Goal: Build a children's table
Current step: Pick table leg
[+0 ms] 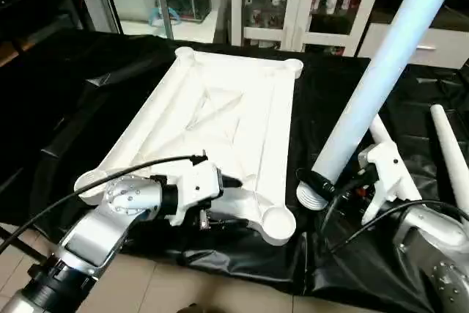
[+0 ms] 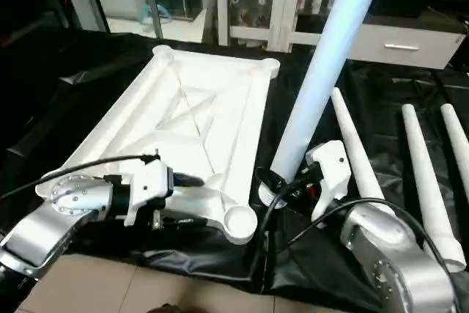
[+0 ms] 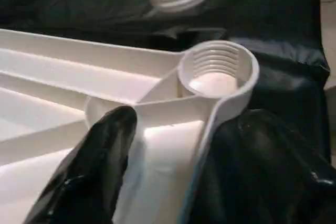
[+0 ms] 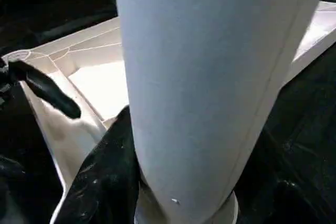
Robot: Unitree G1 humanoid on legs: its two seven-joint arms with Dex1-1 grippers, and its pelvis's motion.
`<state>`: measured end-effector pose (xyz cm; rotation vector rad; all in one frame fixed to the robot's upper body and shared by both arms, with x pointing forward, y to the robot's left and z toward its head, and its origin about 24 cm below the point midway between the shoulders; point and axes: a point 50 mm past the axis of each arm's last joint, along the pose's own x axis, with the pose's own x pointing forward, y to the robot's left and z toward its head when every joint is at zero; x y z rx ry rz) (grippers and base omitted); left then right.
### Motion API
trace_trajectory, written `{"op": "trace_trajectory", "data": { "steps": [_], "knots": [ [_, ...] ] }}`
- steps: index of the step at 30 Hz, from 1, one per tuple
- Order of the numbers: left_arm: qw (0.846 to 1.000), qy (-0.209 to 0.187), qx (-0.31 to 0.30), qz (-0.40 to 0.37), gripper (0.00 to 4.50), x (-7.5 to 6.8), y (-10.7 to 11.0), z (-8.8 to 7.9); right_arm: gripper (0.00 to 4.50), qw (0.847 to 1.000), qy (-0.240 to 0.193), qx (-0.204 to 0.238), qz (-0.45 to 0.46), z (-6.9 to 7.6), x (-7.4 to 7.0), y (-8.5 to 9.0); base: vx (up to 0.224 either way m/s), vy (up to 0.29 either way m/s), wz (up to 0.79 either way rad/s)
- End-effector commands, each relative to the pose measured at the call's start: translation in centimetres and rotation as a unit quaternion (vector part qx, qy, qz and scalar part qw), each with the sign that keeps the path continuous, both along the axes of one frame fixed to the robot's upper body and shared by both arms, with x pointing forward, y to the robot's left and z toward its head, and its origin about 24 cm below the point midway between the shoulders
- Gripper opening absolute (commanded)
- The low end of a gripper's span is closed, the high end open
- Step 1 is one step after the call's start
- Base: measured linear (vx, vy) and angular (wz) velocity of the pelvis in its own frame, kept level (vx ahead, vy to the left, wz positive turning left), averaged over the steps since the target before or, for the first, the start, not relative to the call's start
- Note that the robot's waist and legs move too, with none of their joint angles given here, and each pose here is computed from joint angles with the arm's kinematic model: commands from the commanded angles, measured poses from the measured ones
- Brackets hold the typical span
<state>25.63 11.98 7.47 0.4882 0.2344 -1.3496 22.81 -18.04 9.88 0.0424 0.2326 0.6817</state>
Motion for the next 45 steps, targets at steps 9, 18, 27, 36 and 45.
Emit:
{"op": "trace_trajectory", "data": {
  "steps": [9, 18, 27, 36, 45],
  "knots": [
    [0.998, 0.021, 0.051, -0.029, 2.78, 0.7, 0.2, -1.5, 1.89, 0.999, -0.002, -0.016, 0.027, 0.6, -0.8, -0.2, 0.000, 0.000, 0.00],
    [0.995, 0.020, 0.092, -0.036, 2.07, 2.5, -0.1, -2.2, 1.89, 0.999, 0.001, -0.025, 0.038, 0.5, -1.0, 0.0, 0.000, 0.000, 0.00],
    [0.990, 0.015, 0.134, -0.045, 1.43, 2.9, 0.6, -2.8, 1.89, 0.999, -0.007, -0.029, 0.037, 0.8, -0.3, 0.0, 0.000, 0.000, 0.00],
    [0.990, 0.025, 0.123, 0.067, 0.72, 4.0, 1.0, -2.9, 1.89, 1.000, -0.015, -0.010, 0.005, 0.5, 0.8, 0.1, 0.000, 0.000, 0.00],
    [0.980, 0.031, 0.138, 0.137, 0.42, 2.8, 1.4, -3.8, 1.89, 0.999, -0.019, 0.019, -0.024, 0.3, 2.2, 0.9, 0.000, 0.000, 0.00]
  ]
}}
